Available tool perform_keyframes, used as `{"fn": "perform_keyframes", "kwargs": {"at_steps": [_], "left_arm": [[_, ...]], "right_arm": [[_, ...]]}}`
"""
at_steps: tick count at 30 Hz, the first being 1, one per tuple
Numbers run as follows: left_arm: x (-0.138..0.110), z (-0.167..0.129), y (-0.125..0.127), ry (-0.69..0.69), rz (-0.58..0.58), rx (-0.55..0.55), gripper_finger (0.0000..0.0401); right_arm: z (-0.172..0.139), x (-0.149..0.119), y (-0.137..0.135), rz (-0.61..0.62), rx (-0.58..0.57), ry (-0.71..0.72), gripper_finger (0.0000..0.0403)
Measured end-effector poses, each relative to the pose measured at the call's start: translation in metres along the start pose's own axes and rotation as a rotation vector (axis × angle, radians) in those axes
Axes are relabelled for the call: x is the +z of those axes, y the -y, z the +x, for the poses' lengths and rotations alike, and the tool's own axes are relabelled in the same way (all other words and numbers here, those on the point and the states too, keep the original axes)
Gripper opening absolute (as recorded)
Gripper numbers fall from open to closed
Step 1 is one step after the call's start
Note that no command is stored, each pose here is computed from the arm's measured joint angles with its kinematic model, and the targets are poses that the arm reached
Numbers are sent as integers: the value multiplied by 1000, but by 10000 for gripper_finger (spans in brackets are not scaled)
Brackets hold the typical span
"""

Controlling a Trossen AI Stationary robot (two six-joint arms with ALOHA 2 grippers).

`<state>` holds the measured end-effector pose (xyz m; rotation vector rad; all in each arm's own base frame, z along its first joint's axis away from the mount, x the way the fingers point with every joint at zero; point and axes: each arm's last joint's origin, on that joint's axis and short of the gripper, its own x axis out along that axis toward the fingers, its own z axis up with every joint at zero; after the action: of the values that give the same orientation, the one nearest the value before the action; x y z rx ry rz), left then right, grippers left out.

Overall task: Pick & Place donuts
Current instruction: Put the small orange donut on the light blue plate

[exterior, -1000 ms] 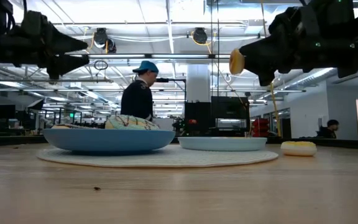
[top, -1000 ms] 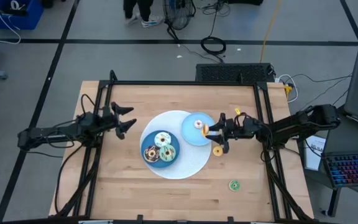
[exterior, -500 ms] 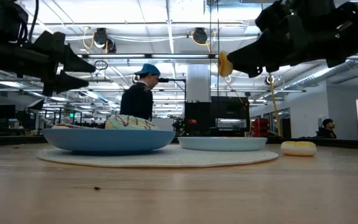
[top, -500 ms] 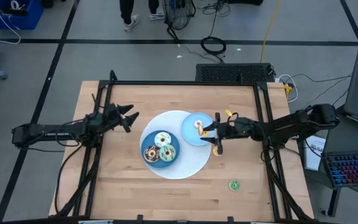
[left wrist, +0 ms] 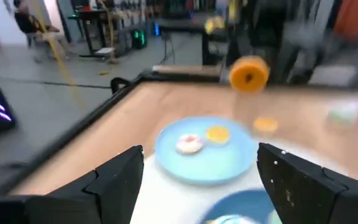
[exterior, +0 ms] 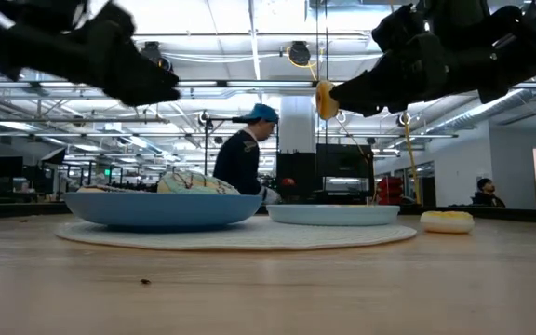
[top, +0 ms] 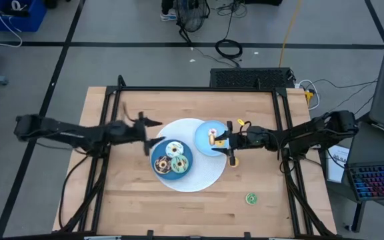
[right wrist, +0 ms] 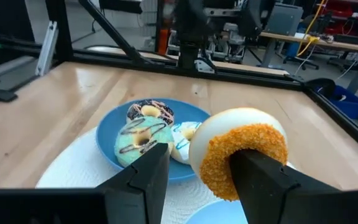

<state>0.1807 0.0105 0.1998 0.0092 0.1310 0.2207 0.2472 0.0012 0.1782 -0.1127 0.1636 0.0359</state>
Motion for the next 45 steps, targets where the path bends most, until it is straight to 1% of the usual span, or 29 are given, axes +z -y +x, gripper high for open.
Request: {"fn": "perform_keyframes", "kwargs": {"at_steps": [1, 3, 5, 6, 8, 10, 12, 15, 19, 24, 30, 34, 38, 41, 45], "left_arm": [[4, 10, 4, -35, 83, 1, 310], [14, 31, 15, -75, 255, -32, 310], [20, 51, 26, -110, 379, -68, 310], [23, 62, 31, -118, 414, -86, 310], [27, 82, 40, -128, 440, -131, 310], [34, 100, 48, -117, 428, -194, 310], [41, 118, 55, -88, 387, -264, 310], [48, 142, 65, -53, 352, -368, 310], [57, 168, 73, -24, 341, -449, 310], [63, 186, 75, -26, 298, -540, 310], [64, 193, 74, -34, 203, -641, 310], [66, 193, 74, -32, 182, -651, 310], [66, 193, 74, -35, 174, -638, 305], [63, 196, 74, -41, 174, -617, 284], [56, 201, 75, -38, 174, -613, 238]], "right_arm": [[0, 0, 0, 10, 4, 3, 155], [0, 1, 0, 24, 13, 16, 155], [0, 2, -2, 52, 75, 25, 155], [0, 3, -3, 72, 119, 38, 155], [-1, 8, -6, 103, 219, 84, 155], [-2, 11, -8, 135, 301, 115, 155], [-3, 13, -9, 156, 359, 132, 155], [-3, 15, -13, 158, 409, 144, 155], [-4, 16, -18, 165, 456, 155, 155], [-5, 18, -23, 161, 477, 162, 155], [-5, 18, -25, 157, 482, 166, 155], [-5, 18, -24, 152, 480, 167, 155], [-5, 19, -24, 148, 479, 176, 155], [-5, 19, -24, 148, 479, 175, 155], [-5, 19, -24, 149, 478, 174, 155]]}}
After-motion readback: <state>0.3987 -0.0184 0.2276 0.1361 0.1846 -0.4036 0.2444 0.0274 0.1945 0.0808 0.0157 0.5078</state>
